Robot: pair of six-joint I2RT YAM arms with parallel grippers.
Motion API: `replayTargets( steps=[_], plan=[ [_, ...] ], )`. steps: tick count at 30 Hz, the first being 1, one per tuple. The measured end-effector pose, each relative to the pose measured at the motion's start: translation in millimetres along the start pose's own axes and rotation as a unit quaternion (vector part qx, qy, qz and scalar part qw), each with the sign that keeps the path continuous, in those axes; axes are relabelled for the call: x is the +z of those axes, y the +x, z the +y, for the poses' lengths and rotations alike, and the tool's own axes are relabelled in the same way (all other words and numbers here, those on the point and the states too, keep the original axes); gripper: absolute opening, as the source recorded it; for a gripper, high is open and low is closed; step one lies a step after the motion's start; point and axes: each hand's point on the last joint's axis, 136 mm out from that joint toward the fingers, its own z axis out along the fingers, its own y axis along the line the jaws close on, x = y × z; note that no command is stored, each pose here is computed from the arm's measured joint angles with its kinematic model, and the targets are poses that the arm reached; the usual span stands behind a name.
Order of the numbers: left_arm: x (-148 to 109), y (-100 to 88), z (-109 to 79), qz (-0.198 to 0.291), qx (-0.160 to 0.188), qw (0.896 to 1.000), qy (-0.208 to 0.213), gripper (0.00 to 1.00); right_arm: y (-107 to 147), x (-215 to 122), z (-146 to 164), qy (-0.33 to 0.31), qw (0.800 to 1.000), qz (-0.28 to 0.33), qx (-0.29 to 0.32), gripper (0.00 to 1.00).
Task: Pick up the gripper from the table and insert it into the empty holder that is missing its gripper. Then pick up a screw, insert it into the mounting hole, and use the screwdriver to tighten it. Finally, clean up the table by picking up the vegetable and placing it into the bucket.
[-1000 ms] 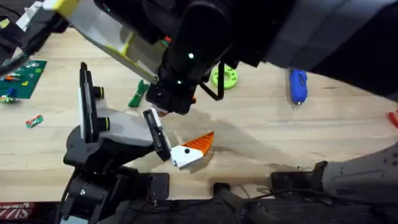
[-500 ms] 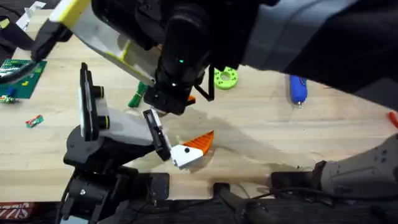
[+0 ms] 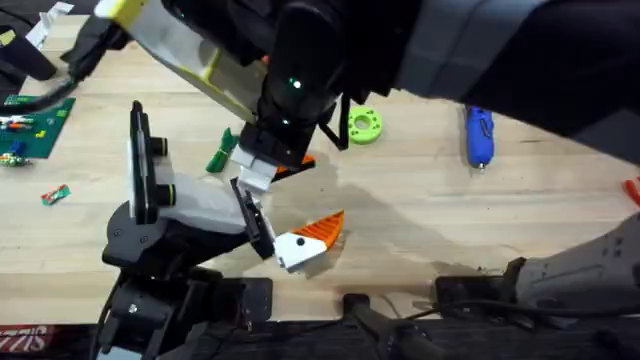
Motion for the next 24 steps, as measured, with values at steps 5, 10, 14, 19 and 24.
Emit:
replayTargets(
  steps=[5,10,14,19,24],
  plan=[
    [0.0,0.0,0.0,0.000,-0.001,1.000,0.000,0.986,0.2,-0.1,-1.6,0.005,1.000,0.001,0.000,0.967],
    [0.0,0.0,0.0,0.000,-0.002,1.000,0.000,0.986,0.3,-0.2,-2.8,0.008,1.000,0.001,0.000,0.994],
    [0.0,0.0,0.0,0.000,-0.002,1.000,0.000,0.986,0.3,-0.1,-2.8,0.008,1.000,0.001,0.000,0.994],
    [0.0,0.0,0.0,0.000,-0.002,1.000,0.000,0.986,0.3,-0.2,-2.8,0.008,1.000,0.001,0.000,0.996],
    [0.0,0.0,0.0,0.000,-0.002,1.000,0.000,0.986,0.3,-0.3,-2.8,0.008,1.000,0.001,0.000,0.994]
  ],
)
